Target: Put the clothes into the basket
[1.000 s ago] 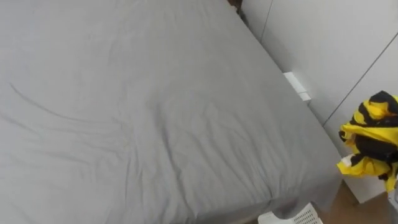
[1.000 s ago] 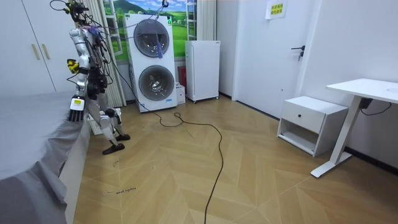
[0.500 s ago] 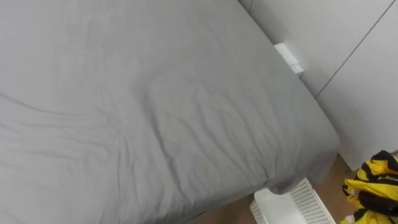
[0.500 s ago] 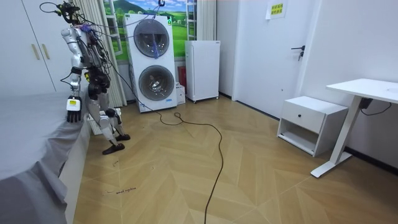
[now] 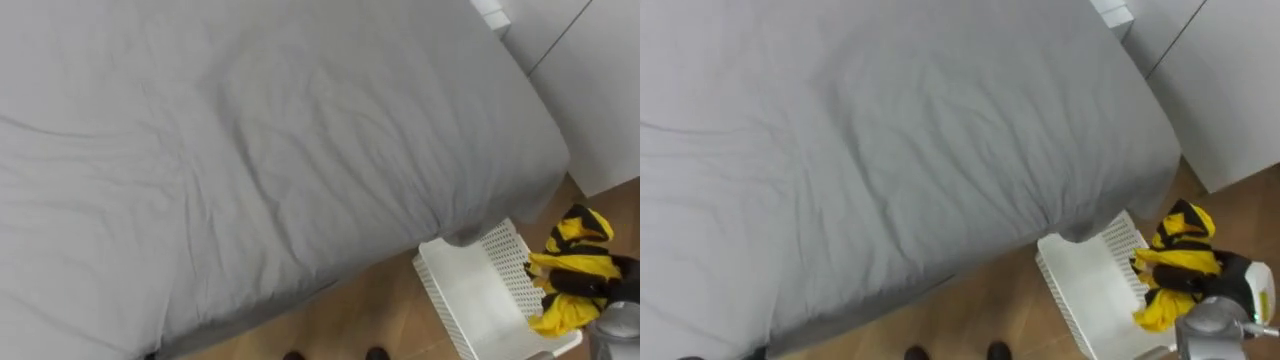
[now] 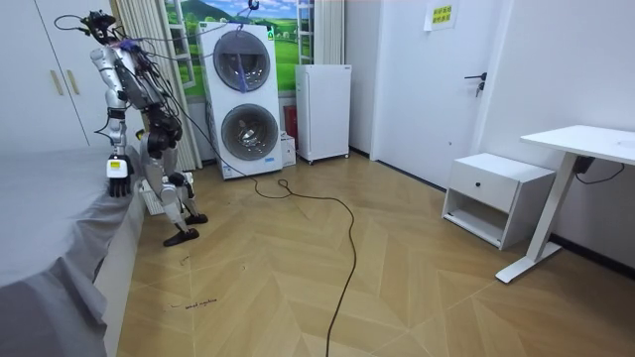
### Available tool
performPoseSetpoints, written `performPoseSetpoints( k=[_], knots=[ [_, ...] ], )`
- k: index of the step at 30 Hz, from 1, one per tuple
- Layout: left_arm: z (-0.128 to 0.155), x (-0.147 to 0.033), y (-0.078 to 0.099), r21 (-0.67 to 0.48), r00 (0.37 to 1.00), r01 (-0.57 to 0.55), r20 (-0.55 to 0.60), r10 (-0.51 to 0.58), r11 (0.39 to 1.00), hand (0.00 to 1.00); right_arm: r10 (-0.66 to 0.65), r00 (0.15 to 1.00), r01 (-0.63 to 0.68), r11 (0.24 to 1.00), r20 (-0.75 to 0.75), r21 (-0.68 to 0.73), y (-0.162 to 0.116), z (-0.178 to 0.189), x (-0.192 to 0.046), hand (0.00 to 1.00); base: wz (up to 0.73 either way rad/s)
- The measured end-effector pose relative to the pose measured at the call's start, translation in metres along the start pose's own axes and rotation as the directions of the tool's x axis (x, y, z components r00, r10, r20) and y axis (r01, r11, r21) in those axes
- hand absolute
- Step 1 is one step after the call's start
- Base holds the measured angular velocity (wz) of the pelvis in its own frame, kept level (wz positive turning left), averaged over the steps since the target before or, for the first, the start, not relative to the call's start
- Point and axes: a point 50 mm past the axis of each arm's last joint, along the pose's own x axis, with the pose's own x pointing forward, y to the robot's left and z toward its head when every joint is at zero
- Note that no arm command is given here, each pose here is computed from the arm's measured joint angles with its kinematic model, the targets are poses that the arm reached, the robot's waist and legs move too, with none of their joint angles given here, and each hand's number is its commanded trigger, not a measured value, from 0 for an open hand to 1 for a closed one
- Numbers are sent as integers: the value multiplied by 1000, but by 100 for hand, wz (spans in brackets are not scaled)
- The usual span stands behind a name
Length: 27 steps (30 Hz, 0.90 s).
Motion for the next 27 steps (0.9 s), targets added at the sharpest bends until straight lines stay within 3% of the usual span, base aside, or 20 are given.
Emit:
performPoseSetpoints(
  k=[5,6,7,8,16,27],
  knots=[
    [8,2,-2,1,1000,-7,12,7,1000,0,6,1000,-6,999,-10,35,4,8,2,97,6],
    [9,2,-2,2,1000,-11,15,11,1000,0,6,1000,-5,999,-17,37,4,9,2,63,12],
    [10,2,-2,3,1000,-12,19,12,1000,0,3,1000,-2,999,-23,35,4,8,3,9,11],
    [11,2,-2,4,1000,-12,22,11,1000,0,0,1000,1,999,-25,33,3,7,3,0,11],
    [14,3,-4,20,999,-9,35,8,1000,0,-27,995,28,1000,-98,6,-7,-14,5,0,12],
    [24,2,2,36,995,-18,100,15,999,0,-80,995,80,997,-53,6,-29,-6,13,0,0]
  ],
)
